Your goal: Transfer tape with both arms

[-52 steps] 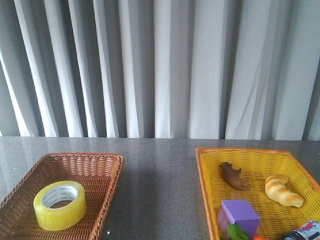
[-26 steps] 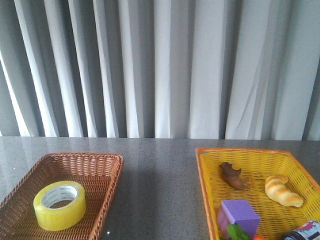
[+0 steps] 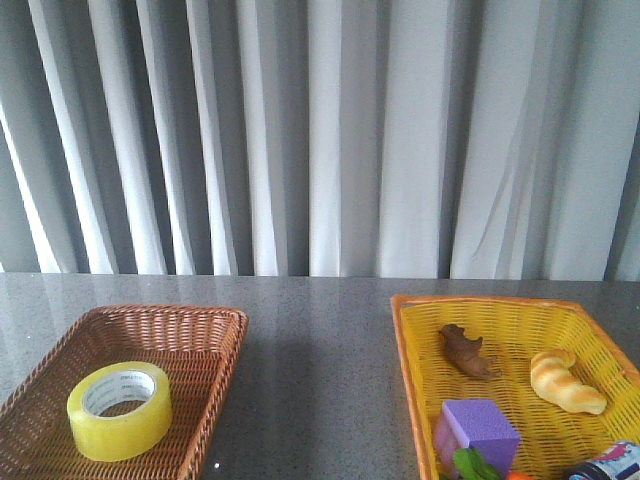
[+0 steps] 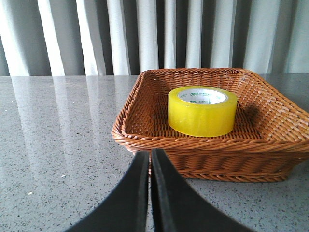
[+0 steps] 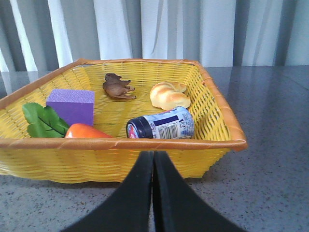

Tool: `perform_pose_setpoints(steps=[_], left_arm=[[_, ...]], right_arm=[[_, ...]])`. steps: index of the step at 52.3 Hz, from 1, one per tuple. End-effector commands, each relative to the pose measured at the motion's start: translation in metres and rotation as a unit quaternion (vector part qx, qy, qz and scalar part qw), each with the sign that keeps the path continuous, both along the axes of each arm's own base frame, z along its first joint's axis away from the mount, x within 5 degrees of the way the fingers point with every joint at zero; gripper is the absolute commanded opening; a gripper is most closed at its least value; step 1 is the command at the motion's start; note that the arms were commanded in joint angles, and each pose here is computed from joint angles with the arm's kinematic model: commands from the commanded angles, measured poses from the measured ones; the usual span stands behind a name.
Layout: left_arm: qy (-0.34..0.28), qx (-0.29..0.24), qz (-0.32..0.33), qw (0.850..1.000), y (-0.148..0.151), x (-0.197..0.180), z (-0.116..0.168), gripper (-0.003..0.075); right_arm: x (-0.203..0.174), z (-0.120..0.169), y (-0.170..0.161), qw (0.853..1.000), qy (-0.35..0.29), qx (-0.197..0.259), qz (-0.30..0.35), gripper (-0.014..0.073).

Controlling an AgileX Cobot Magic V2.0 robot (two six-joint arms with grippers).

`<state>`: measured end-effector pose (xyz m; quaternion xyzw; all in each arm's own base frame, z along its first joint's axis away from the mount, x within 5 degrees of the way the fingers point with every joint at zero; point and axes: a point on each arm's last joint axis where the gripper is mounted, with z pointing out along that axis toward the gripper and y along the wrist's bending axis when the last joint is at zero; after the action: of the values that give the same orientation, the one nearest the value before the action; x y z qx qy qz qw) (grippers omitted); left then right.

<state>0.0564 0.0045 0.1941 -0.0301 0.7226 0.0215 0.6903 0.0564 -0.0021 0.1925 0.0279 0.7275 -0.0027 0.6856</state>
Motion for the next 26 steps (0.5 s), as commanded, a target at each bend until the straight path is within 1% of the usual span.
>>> perform_pose_setpoints(steps=[1, 6, 26], left_arm=[[-0.054, -0.006, -0.003, 0.999, -0.0007, -0.0023, 0.015, -0.0006], [-0.054, -0.006, -0.003, 0.999, -0.0007, -0.0023, 0.015, -0.0006], [-0.054, -0.006, -0.003, 0.999, -0.0007, -0.0023, 0.015, -0.0006]], right_arm=[[-0.0006, 0.005, -0.0011, 0.999, -0.037, -0.029, -0.007, -0.0008], [-0.0006, 0.005, -0.0012, 0.999, -0.036, -0.035, -0.007, -0.0008], [-0.0006, 0.005, -0.0012, 0.999, -0.037, -0.033, -0.007, -0.0008]])
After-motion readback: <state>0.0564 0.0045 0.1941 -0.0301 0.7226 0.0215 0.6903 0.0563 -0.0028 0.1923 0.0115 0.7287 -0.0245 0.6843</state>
